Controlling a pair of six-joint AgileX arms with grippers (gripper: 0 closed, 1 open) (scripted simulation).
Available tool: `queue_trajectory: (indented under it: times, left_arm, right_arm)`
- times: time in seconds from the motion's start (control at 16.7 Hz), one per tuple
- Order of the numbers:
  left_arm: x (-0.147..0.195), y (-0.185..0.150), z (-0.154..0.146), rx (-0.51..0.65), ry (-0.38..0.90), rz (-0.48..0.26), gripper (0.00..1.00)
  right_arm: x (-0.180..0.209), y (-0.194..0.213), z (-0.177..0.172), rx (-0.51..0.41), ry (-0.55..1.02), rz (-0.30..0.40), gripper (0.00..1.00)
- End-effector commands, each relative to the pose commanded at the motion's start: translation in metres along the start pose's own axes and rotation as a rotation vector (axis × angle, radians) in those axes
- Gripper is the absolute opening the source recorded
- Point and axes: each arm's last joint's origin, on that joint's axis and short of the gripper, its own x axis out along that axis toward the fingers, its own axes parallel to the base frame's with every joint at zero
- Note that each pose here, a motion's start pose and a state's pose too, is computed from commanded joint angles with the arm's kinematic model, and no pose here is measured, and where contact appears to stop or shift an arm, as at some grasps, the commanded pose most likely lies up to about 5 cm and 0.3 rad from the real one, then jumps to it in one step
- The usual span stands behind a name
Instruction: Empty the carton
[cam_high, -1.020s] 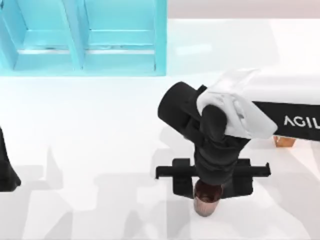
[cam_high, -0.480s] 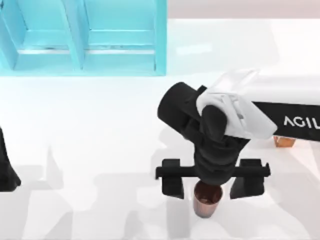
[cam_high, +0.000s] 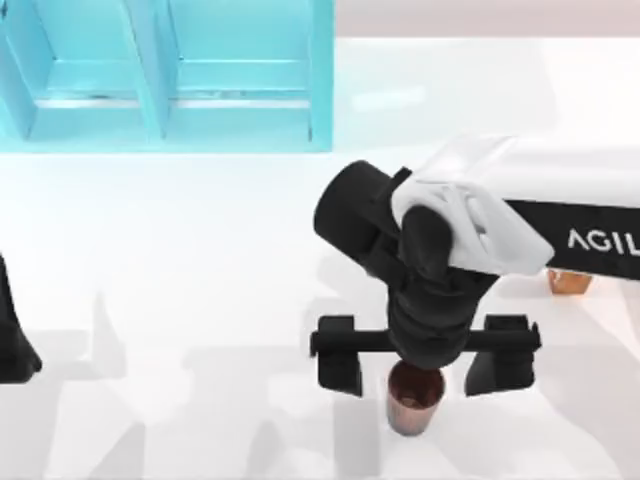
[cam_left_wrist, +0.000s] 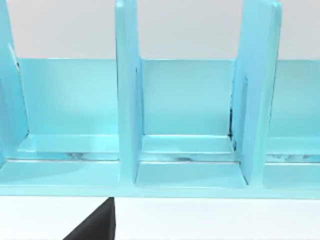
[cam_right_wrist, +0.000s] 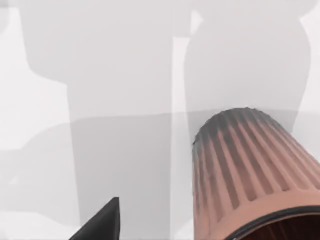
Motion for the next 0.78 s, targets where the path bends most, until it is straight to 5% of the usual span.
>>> queue_trajectory:
  times: [0.78]
  left_arm:
    - [0.000, 0.000, 0.000, 0.000, 0.000, 0.000, 1.00]
  right_arm:
    - [-0.096, -0.001, 0.000, 0.002, 0.001, 0.000, 1.00]
